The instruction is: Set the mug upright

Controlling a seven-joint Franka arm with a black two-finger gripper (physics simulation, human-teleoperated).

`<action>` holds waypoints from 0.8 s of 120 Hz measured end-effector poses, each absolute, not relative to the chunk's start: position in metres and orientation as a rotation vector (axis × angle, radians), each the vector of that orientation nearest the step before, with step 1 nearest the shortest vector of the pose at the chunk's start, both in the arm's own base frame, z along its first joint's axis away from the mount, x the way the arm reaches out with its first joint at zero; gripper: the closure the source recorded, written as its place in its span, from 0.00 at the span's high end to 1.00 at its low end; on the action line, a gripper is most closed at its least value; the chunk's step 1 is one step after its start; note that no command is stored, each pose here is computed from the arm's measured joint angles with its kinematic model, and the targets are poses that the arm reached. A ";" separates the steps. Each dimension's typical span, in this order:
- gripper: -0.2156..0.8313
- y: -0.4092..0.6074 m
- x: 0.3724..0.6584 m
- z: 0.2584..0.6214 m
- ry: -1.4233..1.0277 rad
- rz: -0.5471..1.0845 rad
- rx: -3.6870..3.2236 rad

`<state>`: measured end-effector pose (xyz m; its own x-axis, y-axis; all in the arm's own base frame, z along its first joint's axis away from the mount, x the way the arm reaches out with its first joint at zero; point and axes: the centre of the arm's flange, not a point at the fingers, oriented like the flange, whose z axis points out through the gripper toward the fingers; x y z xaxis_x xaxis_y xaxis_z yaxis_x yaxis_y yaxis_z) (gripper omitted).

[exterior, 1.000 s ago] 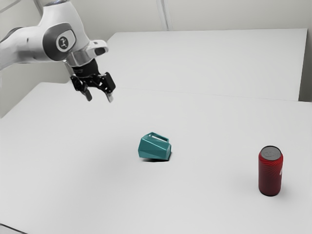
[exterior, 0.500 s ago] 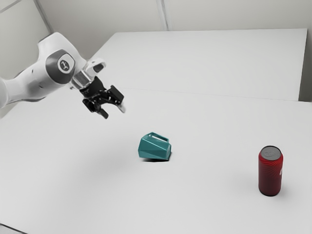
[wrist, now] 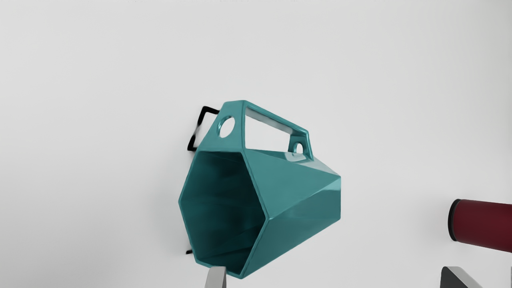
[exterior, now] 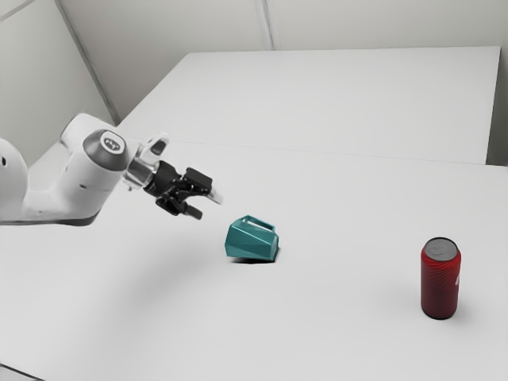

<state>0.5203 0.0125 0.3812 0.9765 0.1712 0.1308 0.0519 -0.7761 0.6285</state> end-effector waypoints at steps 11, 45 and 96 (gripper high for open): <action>0.77 0.020 0.514 0.369 0.174 0.284 2.404; 0.77 0.040 0.498 0.341 0.163 0.392 2.330; 0.77 0.031 0.481 0.309 0.055 0.498 2.240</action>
